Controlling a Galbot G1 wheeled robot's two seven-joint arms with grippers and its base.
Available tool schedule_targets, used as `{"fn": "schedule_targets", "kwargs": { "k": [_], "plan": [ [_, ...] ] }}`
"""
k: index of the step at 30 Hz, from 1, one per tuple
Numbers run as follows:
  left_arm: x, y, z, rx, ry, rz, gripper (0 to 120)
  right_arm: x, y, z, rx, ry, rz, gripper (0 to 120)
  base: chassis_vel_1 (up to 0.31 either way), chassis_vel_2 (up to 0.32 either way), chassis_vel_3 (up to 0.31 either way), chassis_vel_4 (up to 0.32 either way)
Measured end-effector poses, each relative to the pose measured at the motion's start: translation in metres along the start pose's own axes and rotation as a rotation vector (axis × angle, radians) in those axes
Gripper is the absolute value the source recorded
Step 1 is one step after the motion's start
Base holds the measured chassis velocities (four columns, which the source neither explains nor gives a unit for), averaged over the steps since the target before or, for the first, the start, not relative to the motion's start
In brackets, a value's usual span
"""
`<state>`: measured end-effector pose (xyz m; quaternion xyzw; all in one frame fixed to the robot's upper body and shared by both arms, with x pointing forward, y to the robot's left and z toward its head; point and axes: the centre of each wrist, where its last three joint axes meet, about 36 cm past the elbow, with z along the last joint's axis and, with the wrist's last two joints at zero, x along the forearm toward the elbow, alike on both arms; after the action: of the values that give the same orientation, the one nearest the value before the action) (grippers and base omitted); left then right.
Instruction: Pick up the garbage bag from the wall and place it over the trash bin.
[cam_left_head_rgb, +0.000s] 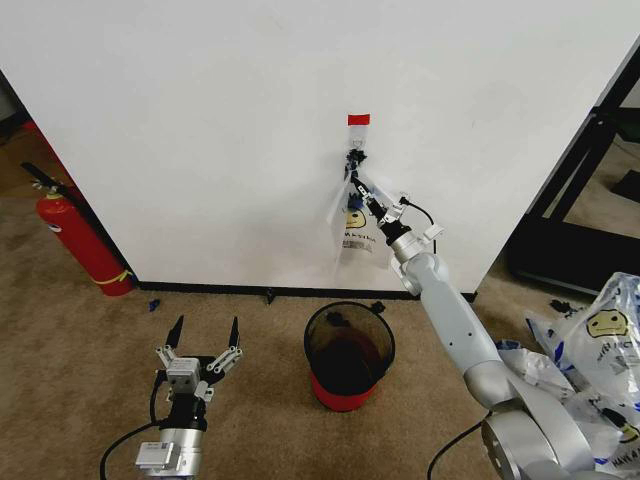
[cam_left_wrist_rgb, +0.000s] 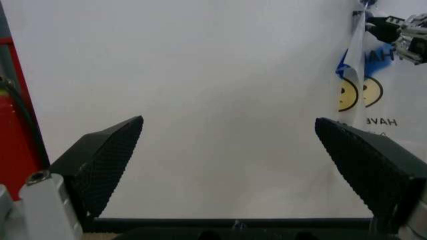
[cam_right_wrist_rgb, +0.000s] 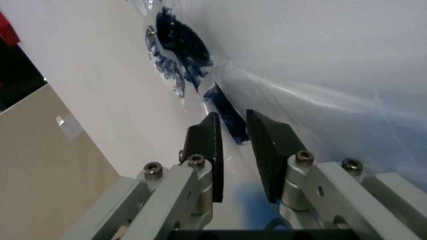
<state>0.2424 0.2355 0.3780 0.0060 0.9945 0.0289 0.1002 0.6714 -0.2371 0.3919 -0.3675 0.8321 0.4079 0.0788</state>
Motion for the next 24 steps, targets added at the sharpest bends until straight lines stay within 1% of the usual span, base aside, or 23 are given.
{"fn": "schedule_targets", "kwargs": {
  "k": [13, 16, 17, 24],
  "plan": [
    [-0.001, 0.000, -0.001, 0.004, -0.002, -0.001, 100, -0.009, -0.001, -0.007, 0.002, -0.008, 0.002, 16, 0.000, 0.000, 0.000, 0.000],
    [-0.001, 0.000, -0.001, 0.005, -0.003, -0.002, 100, -0.009, -0.001, -0.007, 0.003, -0.009, 0.004, 8, 0.000, 0.000, 0.000, 0.000],
    [-0.001, 0.000, -0.001, 0.005, -0.003, -0.002, 100, -0.010, -0.001, -0.007, 0.002, -0.010, 0.004, 1, 0.000, 0.000, 0.000, 0.000],
    [0.001, 0.000, -0.002, 0.007, -0.001, -0.001, 100, -0.011, -0.001, -0.004, 0.001, -0.007, 0.003, 0, 0.000, 0.000, 0.000, 0.000]
  ]
}}
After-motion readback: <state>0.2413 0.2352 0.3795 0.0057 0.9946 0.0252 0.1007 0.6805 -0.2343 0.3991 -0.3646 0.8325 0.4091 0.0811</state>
